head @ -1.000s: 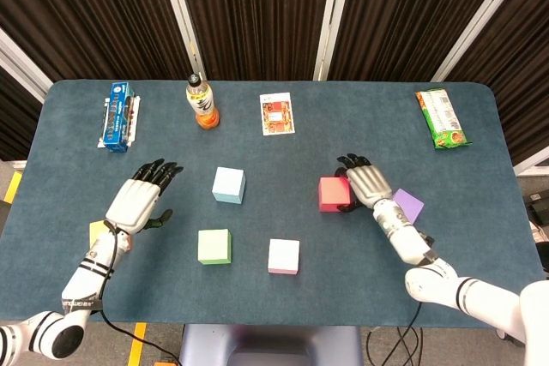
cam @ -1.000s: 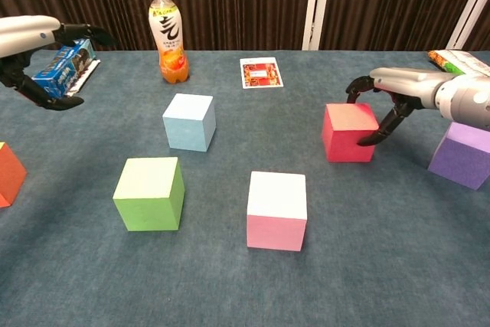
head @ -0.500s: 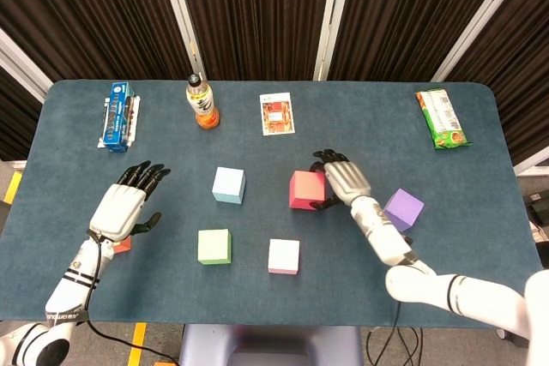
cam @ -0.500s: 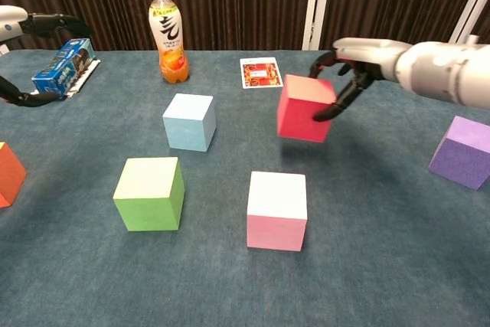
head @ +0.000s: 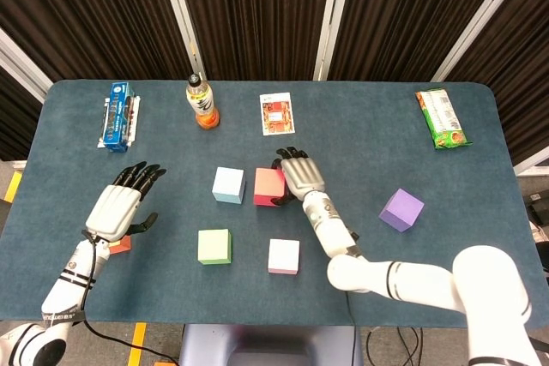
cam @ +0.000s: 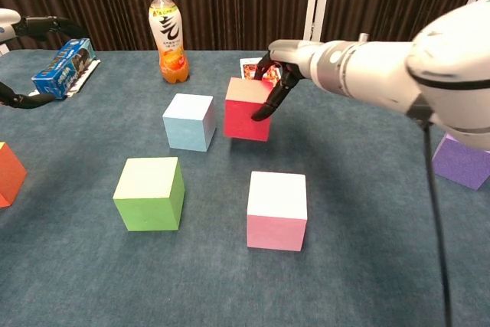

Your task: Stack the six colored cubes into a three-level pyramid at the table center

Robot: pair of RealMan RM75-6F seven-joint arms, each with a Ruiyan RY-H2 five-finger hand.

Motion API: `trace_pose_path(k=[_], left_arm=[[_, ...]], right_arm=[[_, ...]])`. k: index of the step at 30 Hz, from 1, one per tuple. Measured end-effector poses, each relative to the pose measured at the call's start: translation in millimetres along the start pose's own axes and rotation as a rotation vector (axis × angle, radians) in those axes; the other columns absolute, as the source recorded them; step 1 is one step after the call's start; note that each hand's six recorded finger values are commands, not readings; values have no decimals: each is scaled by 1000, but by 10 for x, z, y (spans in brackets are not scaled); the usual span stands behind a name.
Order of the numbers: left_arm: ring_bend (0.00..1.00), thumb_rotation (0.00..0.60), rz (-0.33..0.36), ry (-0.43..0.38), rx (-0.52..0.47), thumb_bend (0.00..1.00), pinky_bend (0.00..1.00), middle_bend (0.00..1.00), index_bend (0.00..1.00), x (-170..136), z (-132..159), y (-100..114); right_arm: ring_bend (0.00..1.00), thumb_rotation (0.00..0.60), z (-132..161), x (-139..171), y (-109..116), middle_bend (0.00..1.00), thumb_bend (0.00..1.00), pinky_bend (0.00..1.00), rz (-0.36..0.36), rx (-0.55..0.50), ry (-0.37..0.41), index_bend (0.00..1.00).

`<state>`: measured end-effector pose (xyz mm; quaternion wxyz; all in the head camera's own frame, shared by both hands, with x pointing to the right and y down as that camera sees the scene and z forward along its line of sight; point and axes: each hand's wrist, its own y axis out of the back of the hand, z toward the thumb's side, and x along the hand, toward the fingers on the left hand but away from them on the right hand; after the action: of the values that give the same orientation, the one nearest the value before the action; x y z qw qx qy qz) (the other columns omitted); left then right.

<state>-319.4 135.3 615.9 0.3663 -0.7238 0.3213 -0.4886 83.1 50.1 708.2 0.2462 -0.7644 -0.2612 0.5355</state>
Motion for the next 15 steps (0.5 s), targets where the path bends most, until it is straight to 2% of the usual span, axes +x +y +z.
trace_pose_path(k=[15], left_arm=[[20, 600, -22, 16, -22, 343, 109, 72, 122, 13, -112, -86]], right_arm=[[86, 600, 209, -297, -169, 204, 381, 225, 17, 29, -32, 538]])
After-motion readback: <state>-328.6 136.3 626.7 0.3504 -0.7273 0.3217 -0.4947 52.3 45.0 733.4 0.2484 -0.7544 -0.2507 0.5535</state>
